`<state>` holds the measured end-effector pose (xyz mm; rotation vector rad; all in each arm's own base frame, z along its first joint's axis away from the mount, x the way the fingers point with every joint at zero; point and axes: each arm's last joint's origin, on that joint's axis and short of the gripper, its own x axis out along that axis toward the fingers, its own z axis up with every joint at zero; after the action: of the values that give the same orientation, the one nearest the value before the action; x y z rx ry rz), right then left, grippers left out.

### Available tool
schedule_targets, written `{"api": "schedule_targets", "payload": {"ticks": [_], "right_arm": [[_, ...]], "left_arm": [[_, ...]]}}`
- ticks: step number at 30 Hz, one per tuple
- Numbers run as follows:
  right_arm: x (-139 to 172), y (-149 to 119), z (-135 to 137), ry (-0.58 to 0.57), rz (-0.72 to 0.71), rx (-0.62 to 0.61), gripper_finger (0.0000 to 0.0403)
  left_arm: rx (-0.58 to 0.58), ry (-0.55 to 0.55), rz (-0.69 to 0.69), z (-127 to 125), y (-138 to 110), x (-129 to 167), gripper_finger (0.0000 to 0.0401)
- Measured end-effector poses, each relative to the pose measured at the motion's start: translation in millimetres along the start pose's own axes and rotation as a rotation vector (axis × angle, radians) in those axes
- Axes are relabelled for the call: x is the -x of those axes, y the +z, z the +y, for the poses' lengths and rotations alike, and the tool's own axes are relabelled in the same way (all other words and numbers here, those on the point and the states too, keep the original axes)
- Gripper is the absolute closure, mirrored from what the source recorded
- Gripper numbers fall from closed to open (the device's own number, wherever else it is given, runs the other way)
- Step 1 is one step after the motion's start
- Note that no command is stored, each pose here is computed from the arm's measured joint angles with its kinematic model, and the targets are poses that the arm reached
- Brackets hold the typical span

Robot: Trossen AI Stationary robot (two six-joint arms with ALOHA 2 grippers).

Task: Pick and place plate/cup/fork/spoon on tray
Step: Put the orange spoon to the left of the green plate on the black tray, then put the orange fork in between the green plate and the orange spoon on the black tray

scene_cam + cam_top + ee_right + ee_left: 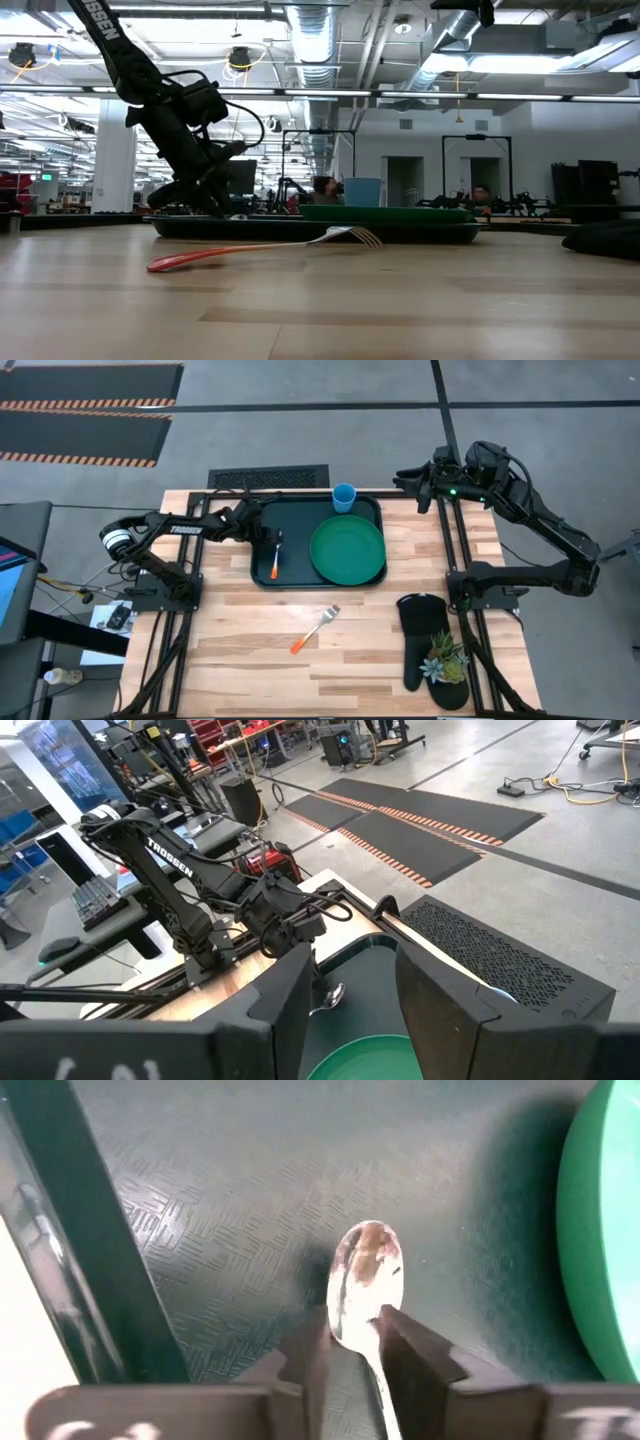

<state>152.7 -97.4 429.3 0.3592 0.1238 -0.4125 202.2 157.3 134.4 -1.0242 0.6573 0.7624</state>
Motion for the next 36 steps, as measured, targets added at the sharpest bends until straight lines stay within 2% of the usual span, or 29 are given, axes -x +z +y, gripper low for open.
{"api": "schedule_targets", "payload": {"ticks": [5, 10, 14, 20, 25, 31, 36], "right_arm": [[0.0, 0.0, 0.0, 0.0, 0.0, -0.001, 0.0232], [0.0, 0.0, -0.1, -0.001, 0.0, -0.001, 0.0233], [3.6, 0.6, 0.8, 0.002, -0.009, 0.001, 0.0231], [18.8, 3.2, 5.0, 0.014, -0.051, 0.014, 0.0231], [36.8, 2.6, 9.0, 0.021, -0.07, 0.019, 0.0234], [54.7, -11.6, 10.7, 0.046, 0.05, -0.033, 0.0233], [58.1, -26.8, 11.3, 0.049, 0.203, -0.066, 0.0234]], "left_arm": [[0.018, 0.002, -0.002, 0.1, 0.1, 0.0, 0.0275], [0.038, -0.026, -0.004, -0.6, 3.5, 4.1, 0.0262], [0.03, -0.108, -0.031, -9.9, 13.9, 16.8, 0.0262], [-0.038, -0.222, -0.165, -31.2, 29.6, 53.4, 0.0262], [-0.138, -0.391, -0.228, -55.8, 32.1, 91.3, 0.0262], [-0.297, -0.589, -0.181, -92.0, 2.9, 121.9, 0.0262], [-0.342, -0.642, -0.108, -119.8, -37.6, 129.4, 0.0262]]}}
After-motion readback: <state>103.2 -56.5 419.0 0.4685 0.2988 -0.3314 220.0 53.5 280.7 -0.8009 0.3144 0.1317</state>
